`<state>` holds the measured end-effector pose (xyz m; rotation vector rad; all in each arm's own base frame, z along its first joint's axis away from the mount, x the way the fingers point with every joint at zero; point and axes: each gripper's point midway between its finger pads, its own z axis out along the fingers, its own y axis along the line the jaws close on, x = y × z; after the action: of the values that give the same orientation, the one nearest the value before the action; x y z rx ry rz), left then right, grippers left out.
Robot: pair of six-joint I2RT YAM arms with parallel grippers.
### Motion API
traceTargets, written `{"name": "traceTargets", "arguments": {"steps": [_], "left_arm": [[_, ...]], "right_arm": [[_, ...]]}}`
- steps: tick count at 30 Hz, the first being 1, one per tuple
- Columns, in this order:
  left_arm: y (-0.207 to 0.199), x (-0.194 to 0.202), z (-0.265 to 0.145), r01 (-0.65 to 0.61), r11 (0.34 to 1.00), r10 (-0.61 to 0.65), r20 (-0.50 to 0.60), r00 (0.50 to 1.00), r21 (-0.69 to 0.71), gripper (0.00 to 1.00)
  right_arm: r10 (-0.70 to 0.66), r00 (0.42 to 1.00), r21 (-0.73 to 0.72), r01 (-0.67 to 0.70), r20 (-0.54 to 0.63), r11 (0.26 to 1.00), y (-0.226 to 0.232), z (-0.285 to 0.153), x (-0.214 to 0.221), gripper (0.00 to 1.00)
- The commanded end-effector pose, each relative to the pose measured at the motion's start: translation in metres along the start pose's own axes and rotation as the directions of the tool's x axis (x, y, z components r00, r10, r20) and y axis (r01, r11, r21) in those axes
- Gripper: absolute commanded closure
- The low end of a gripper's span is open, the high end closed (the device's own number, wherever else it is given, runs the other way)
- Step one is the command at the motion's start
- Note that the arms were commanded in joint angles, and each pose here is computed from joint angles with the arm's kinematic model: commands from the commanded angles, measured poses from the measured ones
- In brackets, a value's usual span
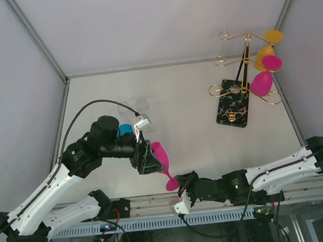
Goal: Take the wine glass off the wine glass rack
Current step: Place the wine glass at the center of the board.
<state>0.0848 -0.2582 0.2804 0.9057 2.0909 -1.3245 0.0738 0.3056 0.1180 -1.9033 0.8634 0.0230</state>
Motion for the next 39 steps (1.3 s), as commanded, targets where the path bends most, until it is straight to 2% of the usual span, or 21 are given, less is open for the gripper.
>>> {"name": "traceTargets", "arguments": {"steps": [1,5,13,21,34,39], "left_arm": [[-0.003,0.02,-0.003,-0.049,0.997,0.055,-0.116,0.992,0.052,0.12],[0.003,0.019,-0.006,-0.059,0.998,0.06,-0.135,0.989,0.014,0.18],[-0.001,0.017,-0.026,-0.113,0.993,0.118,-0.134,0.984,0.039,0.28],[-0.012,0.016,-0.022,-0.106,0.986,0.122,-0.128,0.984,0.126,0.43],[-0.019,0.014,-0.028,-0.13,0.98,0.149,-0.128,0.98,0.148,0.65],[-0.019,0.016,-0.027,-0.121,0.981,0.142,-0.139,0.98,0.154,0.69]], "right_arm": [[0.027,0.997,0.079,-0.032,0.068,0.996,-0.022,-0.006,-0.016,1.0],[0.02,0.998,0.081,-0.024,0.051,0.996,-0.02,-0.006,-0.012,1.0],[0.024,0.999,0.083,-0.028,0.048,0.996,-0.02,-0.008,-0.009,1.0],[0.029,0.998,0.091,-0.035,0.06,0.995,-0.021,-0.006,-0.013,1.0],[0.041,0.998,0.088,-0.045,0.038,0.995,-0.018,-0.007,-0.008,1.0],[0.043,0.998,0.091,-0.046,0.034,0.995,-0.018,-0.007,-0.007,1.0]]}}
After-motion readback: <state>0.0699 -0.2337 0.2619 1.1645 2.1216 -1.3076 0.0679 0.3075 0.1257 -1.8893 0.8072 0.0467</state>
